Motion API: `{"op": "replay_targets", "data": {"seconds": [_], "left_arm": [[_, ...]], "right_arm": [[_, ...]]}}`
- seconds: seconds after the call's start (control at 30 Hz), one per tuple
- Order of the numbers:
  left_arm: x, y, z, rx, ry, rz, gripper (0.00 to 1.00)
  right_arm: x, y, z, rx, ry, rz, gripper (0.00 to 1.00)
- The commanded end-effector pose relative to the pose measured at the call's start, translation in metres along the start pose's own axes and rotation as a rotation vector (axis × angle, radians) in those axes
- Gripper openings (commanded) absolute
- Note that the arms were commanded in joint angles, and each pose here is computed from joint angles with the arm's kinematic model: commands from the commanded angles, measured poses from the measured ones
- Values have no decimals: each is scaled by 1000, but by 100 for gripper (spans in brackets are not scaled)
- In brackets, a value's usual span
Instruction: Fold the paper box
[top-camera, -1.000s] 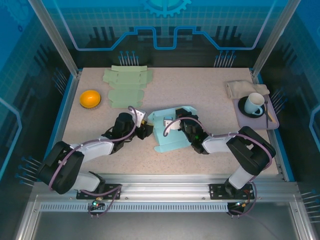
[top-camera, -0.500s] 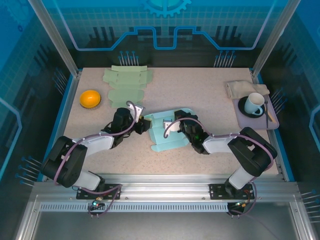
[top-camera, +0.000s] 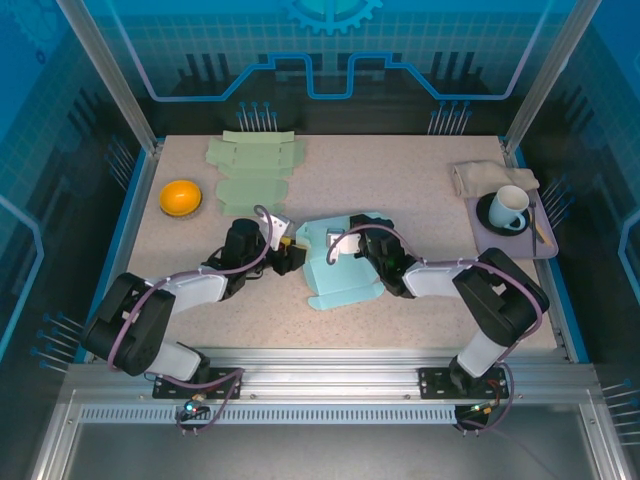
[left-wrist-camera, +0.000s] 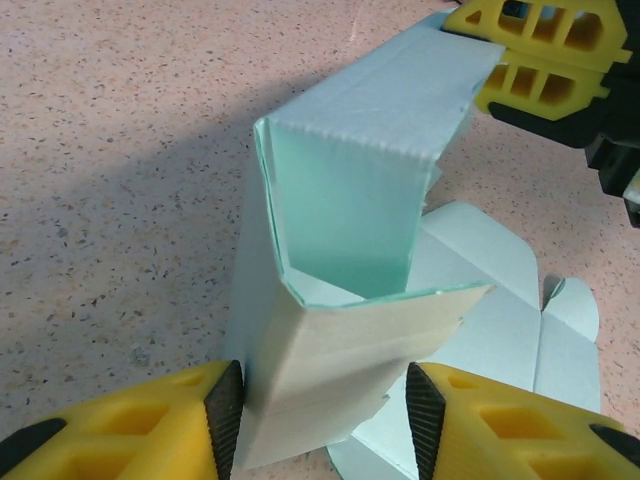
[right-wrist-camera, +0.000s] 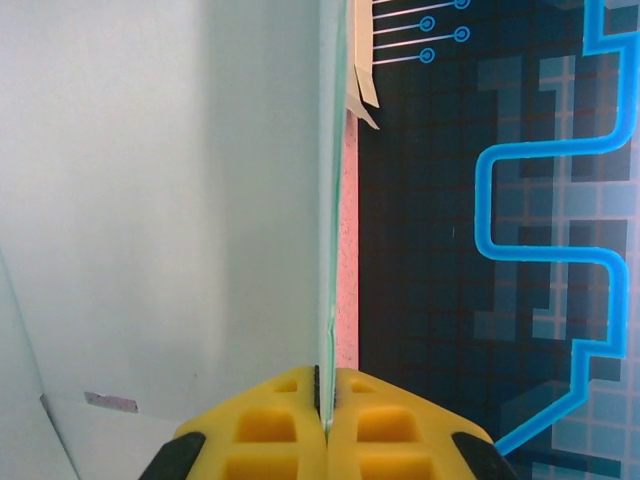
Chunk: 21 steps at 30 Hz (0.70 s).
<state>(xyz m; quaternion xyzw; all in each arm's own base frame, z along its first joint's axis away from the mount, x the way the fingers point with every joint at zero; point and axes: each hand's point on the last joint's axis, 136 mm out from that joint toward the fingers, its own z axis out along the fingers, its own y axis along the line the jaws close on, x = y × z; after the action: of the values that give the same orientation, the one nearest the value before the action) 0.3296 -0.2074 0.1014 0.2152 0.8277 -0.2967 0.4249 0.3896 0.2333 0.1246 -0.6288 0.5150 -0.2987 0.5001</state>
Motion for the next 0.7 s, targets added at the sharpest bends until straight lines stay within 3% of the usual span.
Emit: {"op": "replay_targets", "data": {"seconds": [0.0,0.43,0.67], "left_arm": [[-1,-11,1,67,-12,24,50],[-4,-33,24,108,2,55,49],[-1,-14,36,0,4,39,45]], "right_arm": [[6,-2,5,-16,2,24,0],[5,8,3,-15,13,32,0],[-1,18,-2,21,16,-15,0]]}}
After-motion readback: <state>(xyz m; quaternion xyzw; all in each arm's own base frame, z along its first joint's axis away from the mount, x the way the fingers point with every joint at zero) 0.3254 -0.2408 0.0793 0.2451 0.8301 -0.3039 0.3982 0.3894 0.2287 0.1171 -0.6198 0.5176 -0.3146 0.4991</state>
